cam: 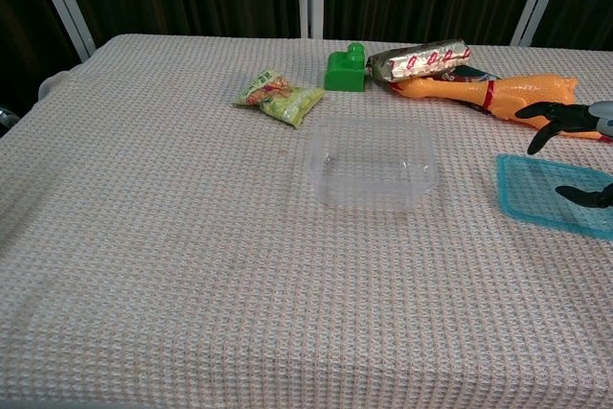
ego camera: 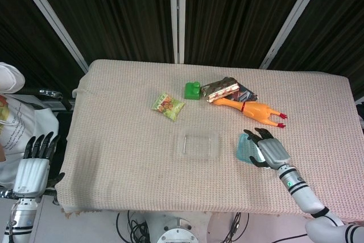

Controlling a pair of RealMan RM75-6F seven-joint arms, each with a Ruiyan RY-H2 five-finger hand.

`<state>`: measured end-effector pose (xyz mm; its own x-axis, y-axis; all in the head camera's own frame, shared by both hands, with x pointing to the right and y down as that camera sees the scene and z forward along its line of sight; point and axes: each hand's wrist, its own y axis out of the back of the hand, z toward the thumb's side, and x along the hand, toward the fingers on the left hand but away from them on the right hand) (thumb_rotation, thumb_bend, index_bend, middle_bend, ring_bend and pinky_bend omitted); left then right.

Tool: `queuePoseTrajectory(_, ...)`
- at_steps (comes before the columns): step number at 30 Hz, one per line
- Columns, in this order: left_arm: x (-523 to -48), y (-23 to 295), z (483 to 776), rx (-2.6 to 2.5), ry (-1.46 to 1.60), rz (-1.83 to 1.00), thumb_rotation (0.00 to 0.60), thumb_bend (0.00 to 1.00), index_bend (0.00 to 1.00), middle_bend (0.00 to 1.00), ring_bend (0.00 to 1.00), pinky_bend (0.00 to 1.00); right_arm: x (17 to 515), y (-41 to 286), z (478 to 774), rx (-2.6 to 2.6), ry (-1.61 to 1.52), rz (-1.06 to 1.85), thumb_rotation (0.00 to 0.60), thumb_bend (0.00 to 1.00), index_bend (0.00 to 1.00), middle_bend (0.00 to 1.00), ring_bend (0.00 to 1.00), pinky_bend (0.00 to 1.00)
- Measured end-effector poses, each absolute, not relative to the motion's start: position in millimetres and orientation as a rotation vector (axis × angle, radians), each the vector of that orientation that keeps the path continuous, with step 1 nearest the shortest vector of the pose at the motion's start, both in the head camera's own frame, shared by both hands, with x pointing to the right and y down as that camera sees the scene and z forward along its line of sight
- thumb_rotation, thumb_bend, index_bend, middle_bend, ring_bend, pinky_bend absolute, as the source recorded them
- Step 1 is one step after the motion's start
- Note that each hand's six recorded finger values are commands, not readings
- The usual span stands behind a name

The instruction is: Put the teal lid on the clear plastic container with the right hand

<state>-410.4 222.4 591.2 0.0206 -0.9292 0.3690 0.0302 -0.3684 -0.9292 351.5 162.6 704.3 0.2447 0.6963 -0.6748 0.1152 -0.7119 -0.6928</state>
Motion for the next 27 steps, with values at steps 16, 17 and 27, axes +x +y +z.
queuePoseTrajectory(16,-413,226,590,-1.468,0.978,-1.475,0.600,0.04,0.07,0.02,0.00,0.00,362,156,731,-2.019,-0.713,1.606,0.600,0.33,0.00,0.22,0.00,0.00)
queuePoseTrajectory(17,-413,226,590,-1.469,0.978,-1.475,0.600,0.04,0.07,0.02,0.00,0.00,361,156,731,-2.023,-0.708,1.601,0.600,0.33,0.00,0.22,0.00,0.00)
queuePoseTrajectory(27,-412,226,589,-1.466,0.974,-1.475,0.600,0.04,0.07,0.02,0.00,0.00,329,173,724,-2.135,-0.632,1.476,0.600,0.33,0.00,0.22,0.00,0.00)
